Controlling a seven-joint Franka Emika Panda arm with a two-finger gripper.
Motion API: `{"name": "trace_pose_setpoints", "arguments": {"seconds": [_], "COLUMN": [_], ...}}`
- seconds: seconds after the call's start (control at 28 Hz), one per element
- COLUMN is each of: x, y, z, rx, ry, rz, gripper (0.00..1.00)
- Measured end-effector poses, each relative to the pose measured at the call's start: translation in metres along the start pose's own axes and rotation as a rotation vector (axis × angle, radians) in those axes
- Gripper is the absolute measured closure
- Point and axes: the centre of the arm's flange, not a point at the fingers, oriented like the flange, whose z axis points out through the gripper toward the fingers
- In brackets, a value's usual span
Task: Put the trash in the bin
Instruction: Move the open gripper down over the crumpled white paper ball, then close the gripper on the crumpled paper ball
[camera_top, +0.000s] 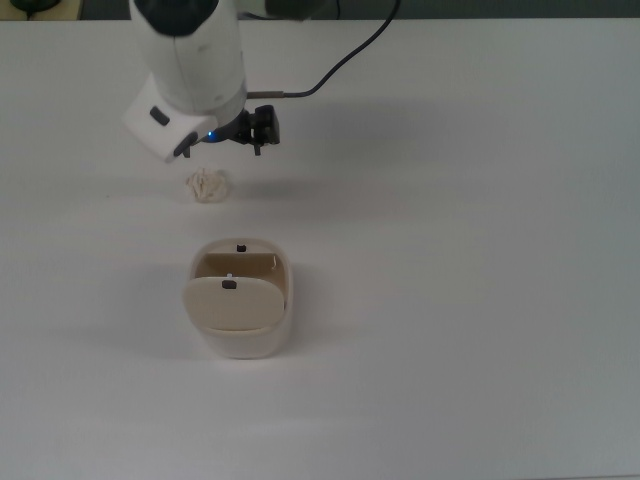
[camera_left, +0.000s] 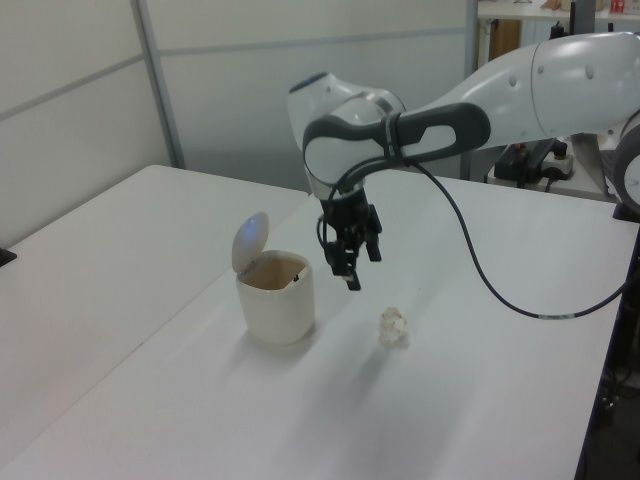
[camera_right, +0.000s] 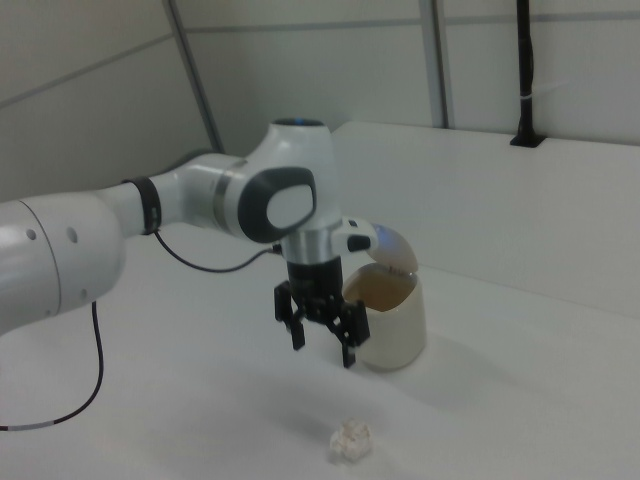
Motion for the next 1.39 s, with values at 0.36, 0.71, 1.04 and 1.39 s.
{"name": "trace_pose_setpoints", "arguments": {"seconds": [0.36,0.71,1.04,1.39], "x": [0.0,0.007,0.011,0.018], "y": [0.029,0.03,0.032,0.033], "z": [0.067,0.117,0.12,0.136], "rx": [0.004,-0.026,-0.039,-0.052], "ry": [-0.031,-0.07,-0.048,-0.043], "rz": [-0.048,-0.066,-0.068,-0.076], "gripper": [0.0,0.02,0.19,0.22]}}
